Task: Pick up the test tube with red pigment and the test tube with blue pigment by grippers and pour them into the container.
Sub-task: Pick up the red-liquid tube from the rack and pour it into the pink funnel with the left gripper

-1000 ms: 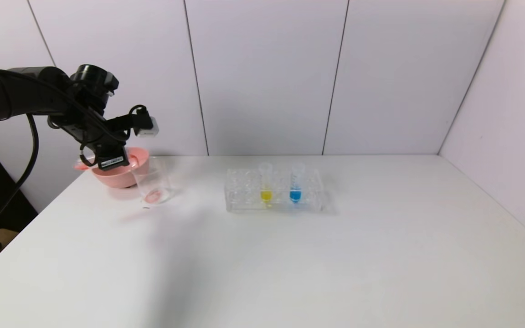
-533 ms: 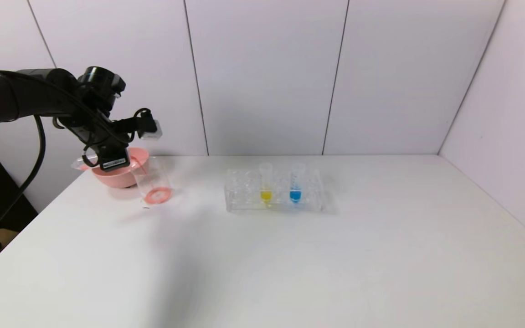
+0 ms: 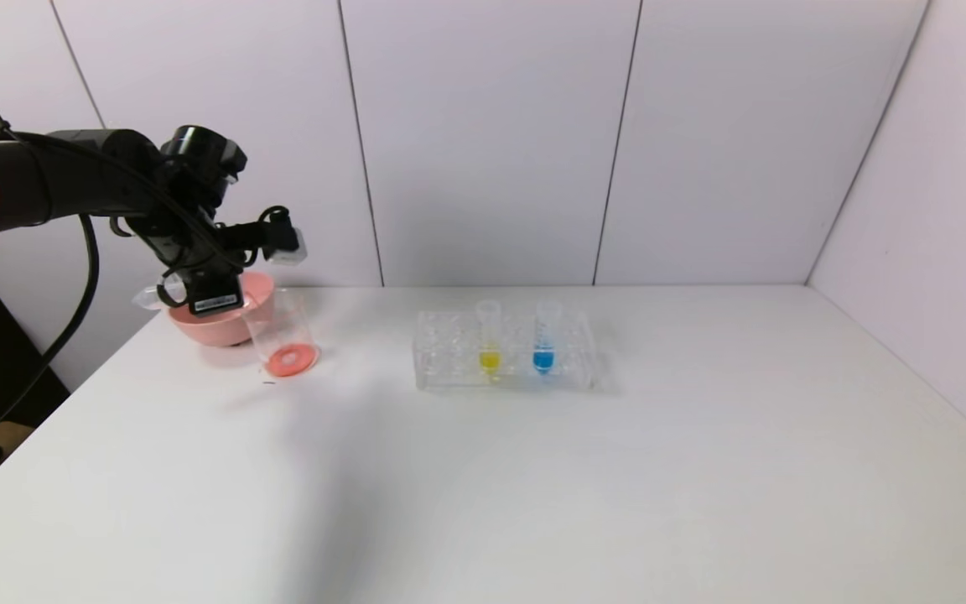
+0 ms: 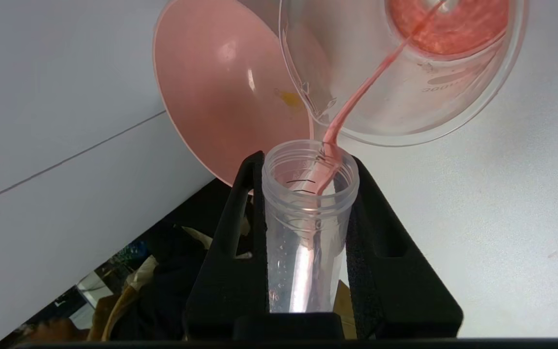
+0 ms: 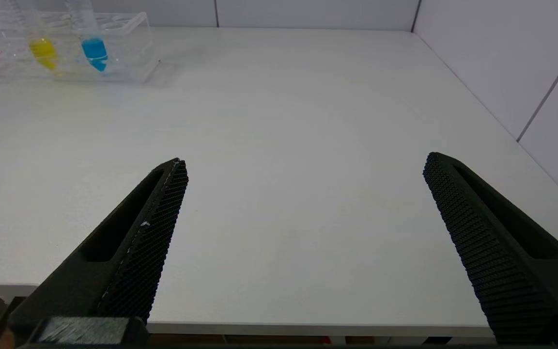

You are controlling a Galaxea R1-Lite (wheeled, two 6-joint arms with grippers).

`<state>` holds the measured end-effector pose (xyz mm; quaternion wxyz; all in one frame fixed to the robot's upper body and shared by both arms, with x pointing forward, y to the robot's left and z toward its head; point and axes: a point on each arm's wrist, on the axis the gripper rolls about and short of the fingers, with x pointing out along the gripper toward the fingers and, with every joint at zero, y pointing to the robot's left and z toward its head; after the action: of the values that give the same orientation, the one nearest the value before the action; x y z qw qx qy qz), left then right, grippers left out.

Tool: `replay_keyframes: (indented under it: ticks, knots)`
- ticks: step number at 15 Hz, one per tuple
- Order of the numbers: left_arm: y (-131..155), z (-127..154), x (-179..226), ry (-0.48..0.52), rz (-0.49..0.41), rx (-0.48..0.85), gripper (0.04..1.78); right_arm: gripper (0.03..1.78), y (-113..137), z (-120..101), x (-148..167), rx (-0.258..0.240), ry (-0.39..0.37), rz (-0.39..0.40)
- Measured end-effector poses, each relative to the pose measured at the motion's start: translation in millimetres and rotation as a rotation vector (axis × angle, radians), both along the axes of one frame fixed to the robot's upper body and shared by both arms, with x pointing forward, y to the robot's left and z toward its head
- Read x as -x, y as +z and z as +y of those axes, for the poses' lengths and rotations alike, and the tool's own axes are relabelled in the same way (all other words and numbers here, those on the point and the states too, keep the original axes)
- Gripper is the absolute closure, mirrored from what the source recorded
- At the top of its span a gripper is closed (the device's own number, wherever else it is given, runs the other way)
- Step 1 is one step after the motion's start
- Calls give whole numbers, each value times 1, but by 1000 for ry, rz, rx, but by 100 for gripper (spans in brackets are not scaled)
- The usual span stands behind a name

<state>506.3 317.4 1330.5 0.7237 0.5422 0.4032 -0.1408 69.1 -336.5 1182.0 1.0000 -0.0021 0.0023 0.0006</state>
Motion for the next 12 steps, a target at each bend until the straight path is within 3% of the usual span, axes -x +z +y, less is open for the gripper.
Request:
replay_keyframes:
  ticks: [7, 12]
  knots:
    - [-2, -10, -2, -59, 16, -112, 136, 4, 0, 0, 0, 0, 0, 0]
    - [-2, -12, -2, -66, 17, -118, 136, 4, 0, 0, 0, 0, 0, 0]
